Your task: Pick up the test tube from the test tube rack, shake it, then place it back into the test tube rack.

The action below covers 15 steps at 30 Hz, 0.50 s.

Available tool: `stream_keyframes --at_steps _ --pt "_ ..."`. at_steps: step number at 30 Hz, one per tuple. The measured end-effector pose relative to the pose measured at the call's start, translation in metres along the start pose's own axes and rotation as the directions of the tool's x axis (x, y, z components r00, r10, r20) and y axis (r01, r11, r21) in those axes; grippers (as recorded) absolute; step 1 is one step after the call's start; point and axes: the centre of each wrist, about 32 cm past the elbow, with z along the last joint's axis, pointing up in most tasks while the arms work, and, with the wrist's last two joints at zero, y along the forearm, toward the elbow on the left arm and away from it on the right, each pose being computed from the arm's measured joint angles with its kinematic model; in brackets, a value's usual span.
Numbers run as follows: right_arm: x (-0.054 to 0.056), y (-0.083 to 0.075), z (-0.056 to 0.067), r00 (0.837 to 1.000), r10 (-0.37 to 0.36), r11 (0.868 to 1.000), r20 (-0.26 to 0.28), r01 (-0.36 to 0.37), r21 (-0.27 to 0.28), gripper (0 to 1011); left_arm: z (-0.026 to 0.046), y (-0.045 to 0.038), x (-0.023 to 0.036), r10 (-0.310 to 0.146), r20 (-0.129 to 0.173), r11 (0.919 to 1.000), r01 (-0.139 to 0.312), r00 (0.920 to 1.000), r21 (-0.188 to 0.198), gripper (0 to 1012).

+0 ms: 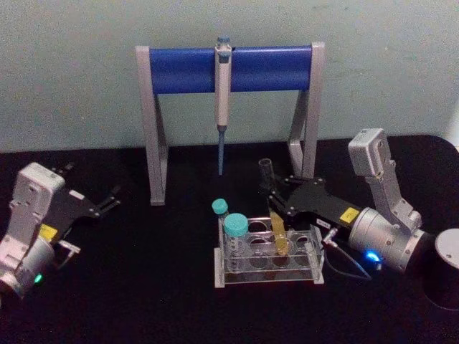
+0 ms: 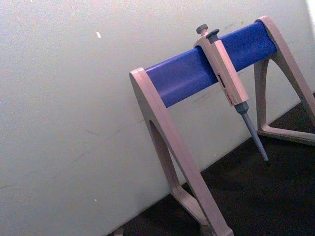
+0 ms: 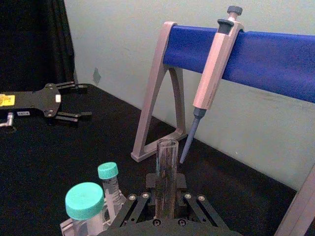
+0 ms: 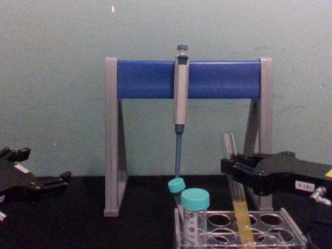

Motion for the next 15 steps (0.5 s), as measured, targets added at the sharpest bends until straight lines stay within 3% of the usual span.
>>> stream_keyframes --at_steps 15 --pt "0.0000 -0.0003 -0.0002 1.000 -0.001 1.000 0.000 0.001 0.000 228 0.0000 0.0000 0.0000 0.000 0.000 1.0000 0.000 1.0000 0.000 1002"
